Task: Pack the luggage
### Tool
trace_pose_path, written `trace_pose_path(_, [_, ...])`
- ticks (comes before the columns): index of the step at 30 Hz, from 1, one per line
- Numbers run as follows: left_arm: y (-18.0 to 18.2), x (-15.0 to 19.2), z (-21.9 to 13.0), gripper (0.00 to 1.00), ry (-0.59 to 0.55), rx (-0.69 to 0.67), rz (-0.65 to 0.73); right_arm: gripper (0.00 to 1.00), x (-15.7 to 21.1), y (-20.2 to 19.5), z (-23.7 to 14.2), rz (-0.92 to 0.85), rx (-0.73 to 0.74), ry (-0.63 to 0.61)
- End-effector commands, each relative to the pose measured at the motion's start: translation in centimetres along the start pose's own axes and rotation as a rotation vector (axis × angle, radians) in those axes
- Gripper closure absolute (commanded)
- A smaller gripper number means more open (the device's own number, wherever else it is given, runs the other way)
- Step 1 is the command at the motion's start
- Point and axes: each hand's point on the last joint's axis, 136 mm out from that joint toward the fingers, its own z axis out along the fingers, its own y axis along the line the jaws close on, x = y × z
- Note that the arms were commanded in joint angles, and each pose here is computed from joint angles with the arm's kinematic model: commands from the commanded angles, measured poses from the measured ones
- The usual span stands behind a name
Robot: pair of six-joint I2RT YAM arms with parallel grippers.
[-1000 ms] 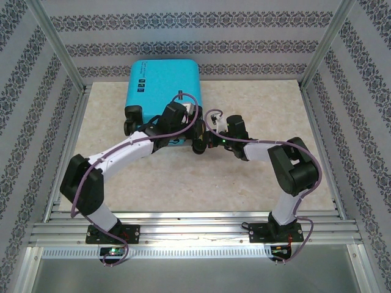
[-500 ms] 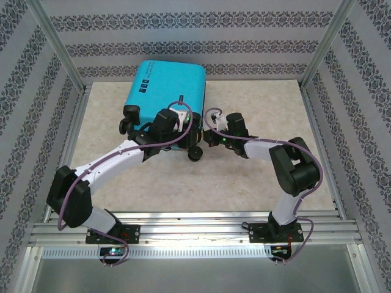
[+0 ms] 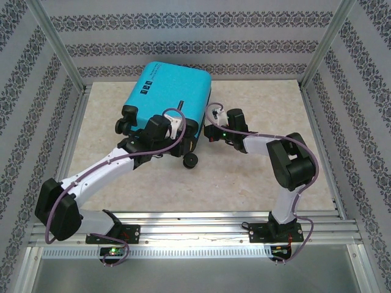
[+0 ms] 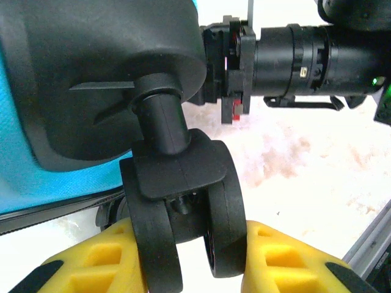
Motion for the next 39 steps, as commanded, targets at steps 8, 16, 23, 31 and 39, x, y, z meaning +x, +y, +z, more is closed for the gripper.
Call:
trace_pose_path(8, [-8.2,-3.7,-8.2,1.00,-0.249,0.344,0.256,1.00,-1.7,-7.2,0.1,0.145,0.143,-0.034])
trace_pose_path(16, [-10.1,-2.2,-9.7,1.00,-0.225,0.453,0.321,1.00,-2.6,-9.8,-0.4,0.228,0.136,-0.048])
trace_pose_path(23, [-10.4,-1.5,-10.3,1.00,-0.240,0.486,0.350,1.00,-3.6,-10.7,-1.6,0.248,0.153,-0.073])
trace_pose_path(31, [-8.1,-1.9,-7.3,0.63,-0.174,0.355,0.257,1.00,-3.4,-10.3,-1.5,0.240,0.132,-0.063])
trace_pose_path(39, [-5.3,-1.2,-3.5,0.40,-0.113,0.136,0.163,1.00,-3.2,-10.2,-1.6,0.238,0.129,-0.059])
